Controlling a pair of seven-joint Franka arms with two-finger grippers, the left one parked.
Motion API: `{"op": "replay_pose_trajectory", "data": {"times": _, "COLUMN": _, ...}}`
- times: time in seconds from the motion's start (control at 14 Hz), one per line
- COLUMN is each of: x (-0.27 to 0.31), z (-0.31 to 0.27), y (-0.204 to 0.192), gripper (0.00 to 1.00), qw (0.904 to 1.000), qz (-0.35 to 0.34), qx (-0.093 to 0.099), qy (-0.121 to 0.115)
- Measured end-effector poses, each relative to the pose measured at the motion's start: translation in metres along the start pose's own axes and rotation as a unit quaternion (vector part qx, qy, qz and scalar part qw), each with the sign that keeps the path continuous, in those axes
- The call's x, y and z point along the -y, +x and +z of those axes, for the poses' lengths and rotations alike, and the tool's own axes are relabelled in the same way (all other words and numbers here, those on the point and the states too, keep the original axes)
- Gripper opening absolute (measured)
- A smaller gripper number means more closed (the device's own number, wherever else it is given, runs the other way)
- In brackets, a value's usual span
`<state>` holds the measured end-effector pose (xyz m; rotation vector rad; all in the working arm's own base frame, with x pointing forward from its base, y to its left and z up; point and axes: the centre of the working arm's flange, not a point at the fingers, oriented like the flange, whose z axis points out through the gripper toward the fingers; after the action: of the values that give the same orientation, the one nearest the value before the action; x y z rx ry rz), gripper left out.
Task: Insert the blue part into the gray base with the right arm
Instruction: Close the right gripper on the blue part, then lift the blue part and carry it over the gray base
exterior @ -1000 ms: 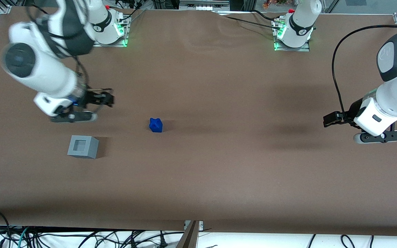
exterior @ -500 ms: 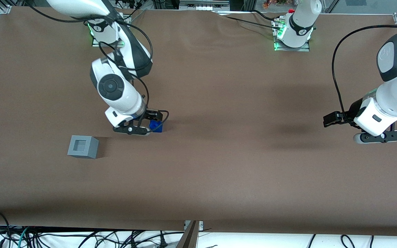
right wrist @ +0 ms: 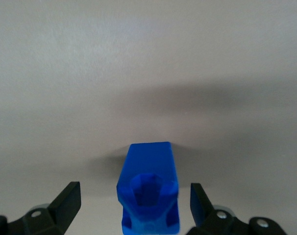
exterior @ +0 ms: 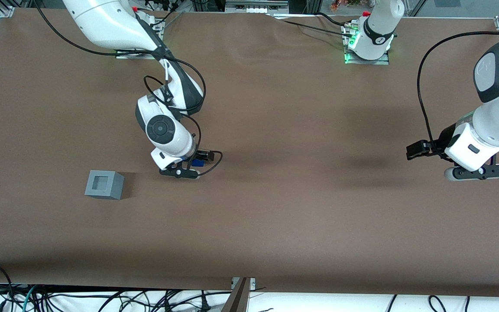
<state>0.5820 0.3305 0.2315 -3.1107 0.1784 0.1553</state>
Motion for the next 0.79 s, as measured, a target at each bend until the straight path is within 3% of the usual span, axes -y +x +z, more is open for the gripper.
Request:
{"op": "replay_pose_trajectory", "data": {"times": 0.07, "x": 0.002, "z": 0.006, "y": -0.001, "gripper": 0.98, "qw": 1.0, "qz": -0.002, "qx": -0.001, "qy": 0.0}}
{"op": "replay_pose_trajectory", "data": {"times": 0.36, "x": -0.002, "z": 0.019, "y": 0.0, "gripper": 0.52, "qw": 0.9998, "qz": -0.011, "qx": -0.006, "qy": -0.014}}
{"op": "replay_pose_trajectory", "data": {"times": 0.57, "x": -0.006, "z": 0.004, "y": 0.009, "gripper": 0.51, "qw": 0.9995, "qz": -0.02, "qx": -0.02, "qy": -0.015}}
{"op": "replay_pose_trajectory", "data": {"times": 0.79, "x": -0.054, "z": -0.05, "y": 0.041, "gripper": 0.51, "qw": 0.9978, "qz": -0.049, "qx": -0.024, "qy": -0.039}}
